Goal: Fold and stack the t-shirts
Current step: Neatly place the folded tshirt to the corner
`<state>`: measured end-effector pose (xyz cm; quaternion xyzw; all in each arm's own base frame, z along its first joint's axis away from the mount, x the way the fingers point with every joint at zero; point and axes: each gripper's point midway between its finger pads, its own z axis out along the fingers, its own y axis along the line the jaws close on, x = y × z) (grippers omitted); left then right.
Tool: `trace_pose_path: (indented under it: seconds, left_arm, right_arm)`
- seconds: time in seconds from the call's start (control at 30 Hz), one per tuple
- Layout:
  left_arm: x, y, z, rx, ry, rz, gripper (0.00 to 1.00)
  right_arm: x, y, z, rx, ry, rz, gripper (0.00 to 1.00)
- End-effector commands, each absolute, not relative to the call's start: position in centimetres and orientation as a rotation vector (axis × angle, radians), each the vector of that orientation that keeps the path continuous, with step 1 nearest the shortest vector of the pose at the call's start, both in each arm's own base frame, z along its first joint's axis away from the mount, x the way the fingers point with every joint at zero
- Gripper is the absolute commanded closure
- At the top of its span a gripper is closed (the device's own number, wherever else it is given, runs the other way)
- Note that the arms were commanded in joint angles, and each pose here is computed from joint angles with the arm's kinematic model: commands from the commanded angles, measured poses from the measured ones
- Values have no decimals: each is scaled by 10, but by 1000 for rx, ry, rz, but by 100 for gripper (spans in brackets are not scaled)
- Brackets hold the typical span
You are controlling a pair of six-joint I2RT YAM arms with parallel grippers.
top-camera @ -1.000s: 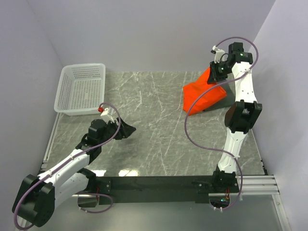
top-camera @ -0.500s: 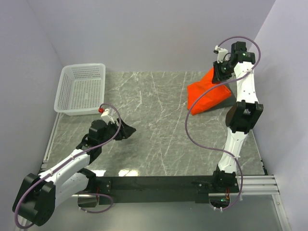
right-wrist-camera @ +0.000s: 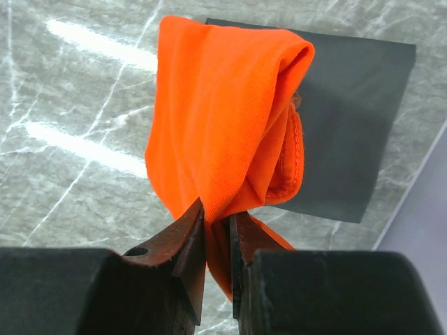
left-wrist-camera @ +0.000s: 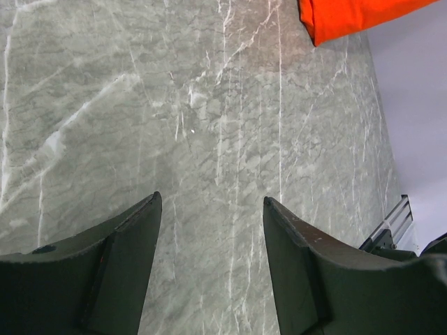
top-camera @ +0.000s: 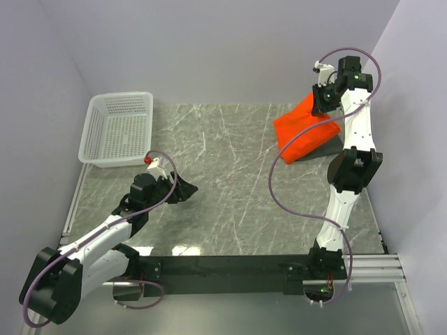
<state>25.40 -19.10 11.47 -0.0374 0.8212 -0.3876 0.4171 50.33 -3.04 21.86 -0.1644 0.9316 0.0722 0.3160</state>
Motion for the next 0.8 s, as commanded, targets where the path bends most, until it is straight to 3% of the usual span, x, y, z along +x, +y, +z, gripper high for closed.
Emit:
trace_pose_path:
  seconds: [0.0, 0.5, 0.77]
  left_arm:
    - [256, -196, 123, -48, 2017, -997, 35]
    - [254, -195, 118, -54, 2029, -999, 35]
    - [253, -196, 115, -60, 2037, -1004, 35]
  right_arm:
    - [517, -44, 255, -418, 2335, 91, 100]
    - [543, -74, 215, -356, 2355, -62, 100]
    - [553, -87, 194, -339, 2364, -124, 94]
